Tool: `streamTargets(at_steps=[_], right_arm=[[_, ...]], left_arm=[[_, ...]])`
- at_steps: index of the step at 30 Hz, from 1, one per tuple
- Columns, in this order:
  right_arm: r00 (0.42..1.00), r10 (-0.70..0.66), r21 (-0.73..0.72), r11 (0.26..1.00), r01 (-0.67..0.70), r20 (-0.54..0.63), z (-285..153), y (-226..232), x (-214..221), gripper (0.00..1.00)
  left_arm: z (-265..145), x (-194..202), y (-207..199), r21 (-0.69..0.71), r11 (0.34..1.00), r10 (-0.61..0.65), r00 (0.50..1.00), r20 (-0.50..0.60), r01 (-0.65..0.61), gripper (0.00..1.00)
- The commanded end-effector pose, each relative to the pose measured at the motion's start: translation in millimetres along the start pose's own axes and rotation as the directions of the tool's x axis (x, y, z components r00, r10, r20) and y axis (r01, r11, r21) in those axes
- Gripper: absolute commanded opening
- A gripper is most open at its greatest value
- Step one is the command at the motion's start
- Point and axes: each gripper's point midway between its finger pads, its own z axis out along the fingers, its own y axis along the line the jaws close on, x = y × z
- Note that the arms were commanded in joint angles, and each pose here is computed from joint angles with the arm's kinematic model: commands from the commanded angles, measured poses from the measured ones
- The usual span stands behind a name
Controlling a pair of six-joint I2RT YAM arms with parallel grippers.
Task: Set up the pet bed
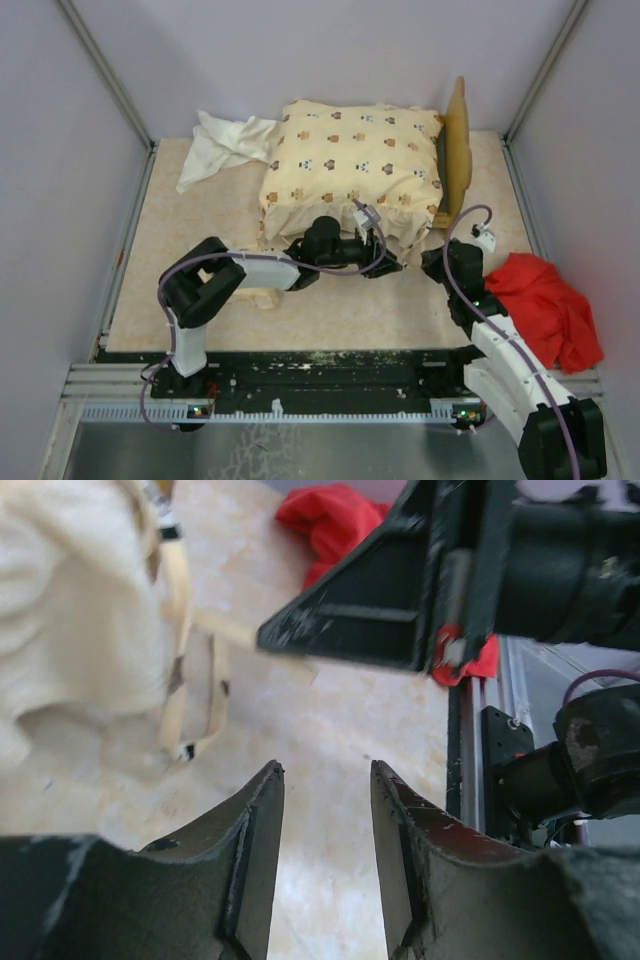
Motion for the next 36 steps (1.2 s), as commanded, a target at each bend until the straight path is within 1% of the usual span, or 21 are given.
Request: streamTargets(at_steps=[1, 5, 12, 21, 23, 26, 28, 32, 35, 36], right_arm=[[0.990, -0.075, -0.069, 0.995, 0.067, -0.119, -11.1, 12.3, 16.1, 0.00], [0.987, -0.055, -0.112, 0.993, 0.038, -0.149, -10.0, 24.4, 19.2, 0.00], [0.988, 0.002, -0.147, 0.989, -0.025, -0.153, -11.1, 33.0, 19.9, 0.00], [0.989, 0.040, -0.159, 0.985, -0.062, -0.142, -12.8, 37.7, 16.3, 0.00], [0.988, 0.041, -0.156, 0.986, -0.064, -0.150, -12.4, 36.8, 18.3, 0.00], [0.986, 0.042, -0.143, 0.988, -0.066, -0.163, -10.8, 32.9, 23.1, 0.00], [0.985, 0.054, -0.142, 0.987, -0.078, -0.166, -10.0, 32.4, 24.6, 0.00], [0.983, 0.075, -0.158, 0.982, -0.101, -0.167, -10.0, 37.0, 23.7, 0.00], [0.983, 0.079, -0.168, 0.980, -0.108, -0.167, -10.7, 40.2, 22.2, 0.00], [0.982, 0.077, -0.165, 0.981, -0.106, -0.171, -11.1, 39.6, 23.0, 0.00]], left_arm=[[16.8, -9.0, -20.9, 0.122, 0.985, 0.120, 0.993, 0.008, -0.120, 0.48], [27.4, -3.9, -21.4, 0.143, 0.981, 0.137, 0.990, -0.014, -0.134, 0.50], [41.5, 16.5, -3.8, 0.112, 0.984, 0.146, 0.986, -0.075, -0.137, 0.51], [54.7, 15.2, 4.0, 0.108, 0.983, 0.155, 0.985, -0.075, -0.147, 0.51], [55.5, 15.0, 7.4, 0.090, 0.986, 0.150, 0.986, -0.073, -0.144, 0.49], [55.2, 11.9, 6.9, 0.085, 0.986, 0.150, 0.987, -0.060, -0.145, 0.44], [55.0, 11.0, 7.1, 0.082, 0.986, 0.149, 0.987, -0.053, -0.145, 0.38], [54.4, 14.5, 6.1, 0.096, 0.985, 0.147, 0.988, -0.054, -0.142, 0.21], [52.9, 13.5, 3.7, 0.104, 0.983, 0.154, 0.987, -0.042, -0.149, 0.04], [52.0, 12.6, 4.0, 0.098, 0.983, 0.157, 0.987, -0.038, -0.153, 0.00]])
